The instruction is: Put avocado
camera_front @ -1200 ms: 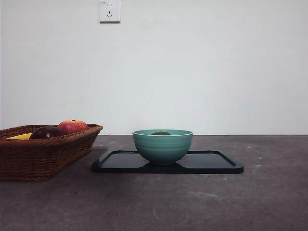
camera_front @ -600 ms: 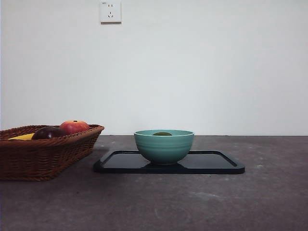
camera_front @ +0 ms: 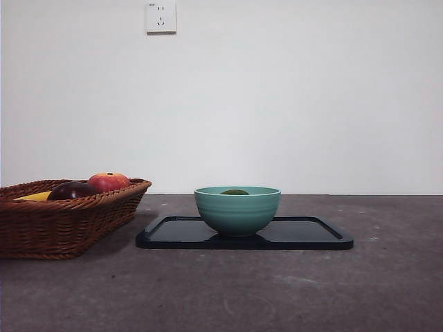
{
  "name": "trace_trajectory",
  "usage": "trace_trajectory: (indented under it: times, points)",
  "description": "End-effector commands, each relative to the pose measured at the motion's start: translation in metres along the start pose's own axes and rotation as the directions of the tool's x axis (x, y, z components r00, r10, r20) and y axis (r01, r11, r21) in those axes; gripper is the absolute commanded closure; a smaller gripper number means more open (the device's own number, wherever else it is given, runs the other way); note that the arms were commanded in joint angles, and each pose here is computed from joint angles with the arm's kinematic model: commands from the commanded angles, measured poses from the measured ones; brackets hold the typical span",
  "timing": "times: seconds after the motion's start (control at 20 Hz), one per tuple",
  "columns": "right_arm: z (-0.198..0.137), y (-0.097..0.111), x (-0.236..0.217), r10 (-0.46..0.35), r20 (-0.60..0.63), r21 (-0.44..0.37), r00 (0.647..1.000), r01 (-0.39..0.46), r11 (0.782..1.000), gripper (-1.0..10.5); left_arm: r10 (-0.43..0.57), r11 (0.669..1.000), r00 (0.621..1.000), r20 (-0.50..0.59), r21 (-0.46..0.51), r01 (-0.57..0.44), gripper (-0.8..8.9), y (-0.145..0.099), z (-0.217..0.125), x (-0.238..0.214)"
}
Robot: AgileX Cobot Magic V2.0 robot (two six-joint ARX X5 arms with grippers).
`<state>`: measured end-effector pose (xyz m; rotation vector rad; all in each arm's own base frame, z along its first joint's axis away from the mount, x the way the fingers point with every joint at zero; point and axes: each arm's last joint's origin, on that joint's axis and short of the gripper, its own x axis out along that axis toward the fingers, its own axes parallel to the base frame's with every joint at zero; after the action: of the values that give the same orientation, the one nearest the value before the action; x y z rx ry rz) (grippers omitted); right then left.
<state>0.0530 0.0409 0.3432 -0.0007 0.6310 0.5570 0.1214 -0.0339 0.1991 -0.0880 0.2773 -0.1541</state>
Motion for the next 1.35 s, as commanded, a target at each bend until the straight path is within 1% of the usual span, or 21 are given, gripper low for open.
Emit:
trace_trajectory:
  times: [0.05,0.15,0.3,0.55,0.7,0.85,0.95,1.05,1.35]
  points:
    - [0.003,0.001,-0.002,0.011,0.016,0.005,1.000,-0.011,1.000,9.2,0.009,1.000,1.000,0.024,0.012,-0.009,7.89,0.008,-0.024,-0.006]
    - [0.003,0.001,-0.002,0.011,0.016,0.005,1.000,-0.011,1.000,9.2,0.034,0.999,0.998,0.052,0.008,-0.034,7.89,0.013,-0.036,-0.010]
    - [0.002,0.001,-0.002,0.011,0.015,0.005,1.000,-0.011,1.000,9.2,0.071,0.997,0.992,0.101,0.012,-0.072,7.89,0.019,-0.045,-0.015]
    - [0.002,0.001,-0.002,0.011,0.015,0.005,1.000,-0.011,1.000,9.2,0.146,0.988,0.984,0.099,0.042,-0.151,7.89,0.027,-0.053,-0.016]
    - [0.002,0.001,-0.002,0.011,0.015,0.005,1.000,-0.011,1.000,9.2,0.188,0.977,0.976,0.106,0.085,-0.197,7.89,0.031,-0.053,-0.016]
    - [0.003,0.001,-0.002,0.011,0.016,0.005,1.000,-0.011,1.000,9.2,0.219,0.970,0.970,0.108,0.080,-0.228,7.89,0.034,-0.053,-0.017]
    - [0.003,0.001,-0.002,0.011,0.016,0.005,1.000,-0.011,1.000,9.2,0.212,0.972,0.972,0.106,0.078,-0.220,7.89,0.035,-0.053,-0.017]
    - [0.003,0.001,-0.002,0.011,0.016,0.005,1.000,-0.011,1.000,9.2,0.159,0.982,0.983,0.097,0.083,-0.167,7.89,0.034,-0.054,-0.017]
    - [0.002,0.001,-0.002,0.011,0.015,0.005,1.000,-0.011,1.000,9.2,0.159,0.984,0.982,0.101,0.070,-0.166,7.89,0.034,-0.053,-0.017]
